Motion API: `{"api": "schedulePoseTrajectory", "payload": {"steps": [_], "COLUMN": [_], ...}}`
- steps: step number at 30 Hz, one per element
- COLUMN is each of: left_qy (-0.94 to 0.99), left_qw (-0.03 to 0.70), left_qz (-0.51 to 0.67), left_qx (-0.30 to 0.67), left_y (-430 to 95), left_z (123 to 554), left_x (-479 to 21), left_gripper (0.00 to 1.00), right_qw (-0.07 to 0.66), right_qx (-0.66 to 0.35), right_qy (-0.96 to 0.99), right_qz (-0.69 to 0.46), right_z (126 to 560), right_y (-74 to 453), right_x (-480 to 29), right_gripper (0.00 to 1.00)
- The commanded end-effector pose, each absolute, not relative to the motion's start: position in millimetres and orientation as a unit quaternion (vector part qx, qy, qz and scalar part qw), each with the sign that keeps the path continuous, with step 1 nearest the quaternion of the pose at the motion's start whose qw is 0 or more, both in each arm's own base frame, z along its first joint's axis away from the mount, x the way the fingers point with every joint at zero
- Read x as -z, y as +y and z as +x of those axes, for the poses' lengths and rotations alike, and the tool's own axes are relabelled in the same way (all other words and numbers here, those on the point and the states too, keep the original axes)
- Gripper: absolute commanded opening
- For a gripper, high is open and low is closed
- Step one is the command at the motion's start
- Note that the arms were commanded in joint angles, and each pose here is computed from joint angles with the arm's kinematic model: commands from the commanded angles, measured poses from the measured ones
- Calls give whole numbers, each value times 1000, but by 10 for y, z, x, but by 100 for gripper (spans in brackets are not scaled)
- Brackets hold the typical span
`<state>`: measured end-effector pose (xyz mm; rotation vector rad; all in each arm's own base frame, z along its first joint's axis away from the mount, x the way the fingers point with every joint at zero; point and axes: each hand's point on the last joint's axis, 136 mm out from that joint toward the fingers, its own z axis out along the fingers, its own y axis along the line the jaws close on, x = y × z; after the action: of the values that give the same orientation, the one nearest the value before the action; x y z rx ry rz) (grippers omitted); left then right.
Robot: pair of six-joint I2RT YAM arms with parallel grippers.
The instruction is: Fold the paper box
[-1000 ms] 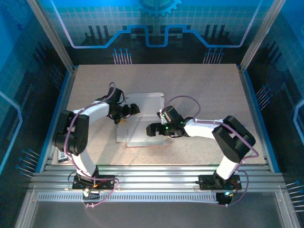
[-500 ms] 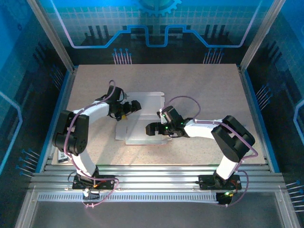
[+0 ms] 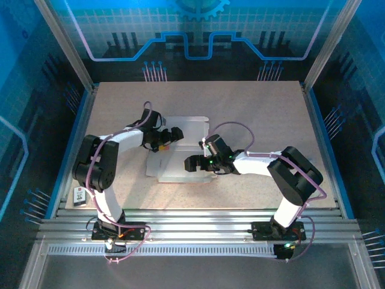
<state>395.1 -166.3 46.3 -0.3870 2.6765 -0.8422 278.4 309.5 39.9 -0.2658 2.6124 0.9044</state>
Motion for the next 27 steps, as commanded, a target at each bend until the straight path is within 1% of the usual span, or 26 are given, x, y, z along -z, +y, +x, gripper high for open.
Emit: {"api": "schedulePoseTrajectory", "payload": {"steps": [1,9,14,21,27], "left_qy": [931,944,949,939,934], "left_qw": [151,133,139,161,188], "left_qz": [-126,-115,-93,-66,-45], "left_qx": [307,279,266,297,300], "left_y": [-1786,-1855,-1920,-2125,-2088], "left_z": [3982,3841,3823,3946,3905], "left_x": [-492,-314,-323,-673,-1151], "left_gripper": [99,99,99,99,99], "right_qw": [71,74,98,137,155], "right_qx": [-252,-250,-242,-267,-299], "right_qy": [963,963,964,953,939], "right_qz": [-68,-62,-40,-43,-65], "right_z": [2330,2325,2368,2414,2435], "right_y": [2750,2742,2665,2684,2776], "right_x": [234,206,82,-292,-601], "right_gripper": [100,100,100,100,100]}}
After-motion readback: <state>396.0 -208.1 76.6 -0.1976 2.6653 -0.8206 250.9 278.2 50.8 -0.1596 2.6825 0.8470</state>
